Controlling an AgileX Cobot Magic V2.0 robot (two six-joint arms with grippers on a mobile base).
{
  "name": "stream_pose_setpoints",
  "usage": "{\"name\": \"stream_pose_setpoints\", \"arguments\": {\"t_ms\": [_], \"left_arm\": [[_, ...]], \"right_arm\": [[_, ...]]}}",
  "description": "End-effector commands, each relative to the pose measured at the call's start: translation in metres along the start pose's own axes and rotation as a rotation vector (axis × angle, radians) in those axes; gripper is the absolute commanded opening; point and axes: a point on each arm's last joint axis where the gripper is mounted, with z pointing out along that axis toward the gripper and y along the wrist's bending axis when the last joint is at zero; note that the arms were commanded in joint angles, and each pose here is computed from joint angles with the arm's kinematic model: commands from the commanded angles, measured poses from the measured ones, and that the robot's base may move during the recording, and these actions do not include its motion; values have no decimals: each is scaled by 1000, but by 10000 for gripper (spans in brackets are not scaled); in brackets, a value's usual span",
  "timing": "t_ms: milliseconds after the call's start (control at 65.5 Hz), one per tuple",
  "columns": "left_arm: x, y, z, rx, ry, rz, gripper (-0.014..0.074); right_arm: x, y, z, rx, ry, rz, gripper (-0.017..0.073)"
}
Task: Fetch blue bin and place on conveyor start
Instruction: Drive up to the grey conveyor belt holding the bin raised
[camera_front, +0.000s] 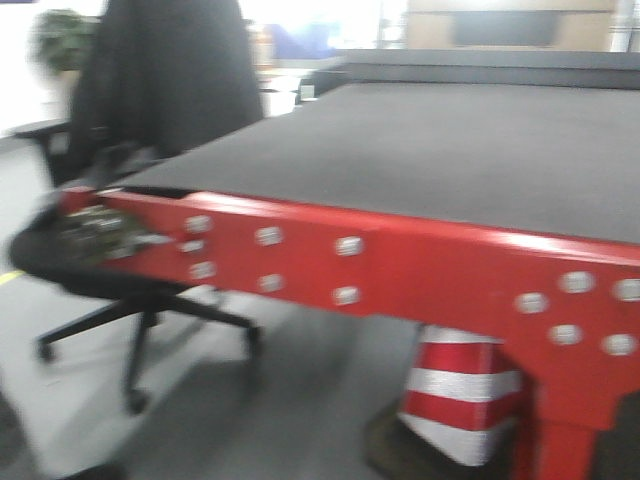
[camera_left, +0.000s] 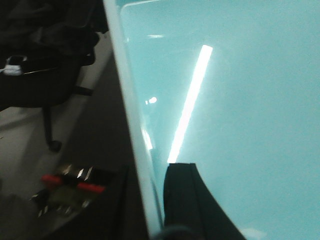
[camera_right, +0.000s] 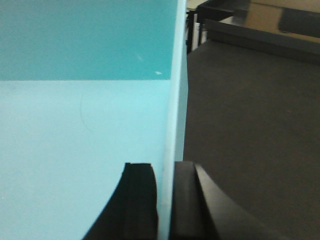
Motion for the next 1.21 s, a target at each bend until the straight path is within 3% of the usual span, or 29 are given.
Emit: {"name": "stream_pose_setpoints", "arguments": {"t_ms": [0, 1192], "left_arm": [[-7, 0, -5, 10, -66, 19, -111], [-7, 0, -5, 10, -66, 19, -111]], "right_arm": [[-11, 0, -10, -8, -73, -2, -153], [-11, 0, -10, -8, -73, -2, -153]]}}
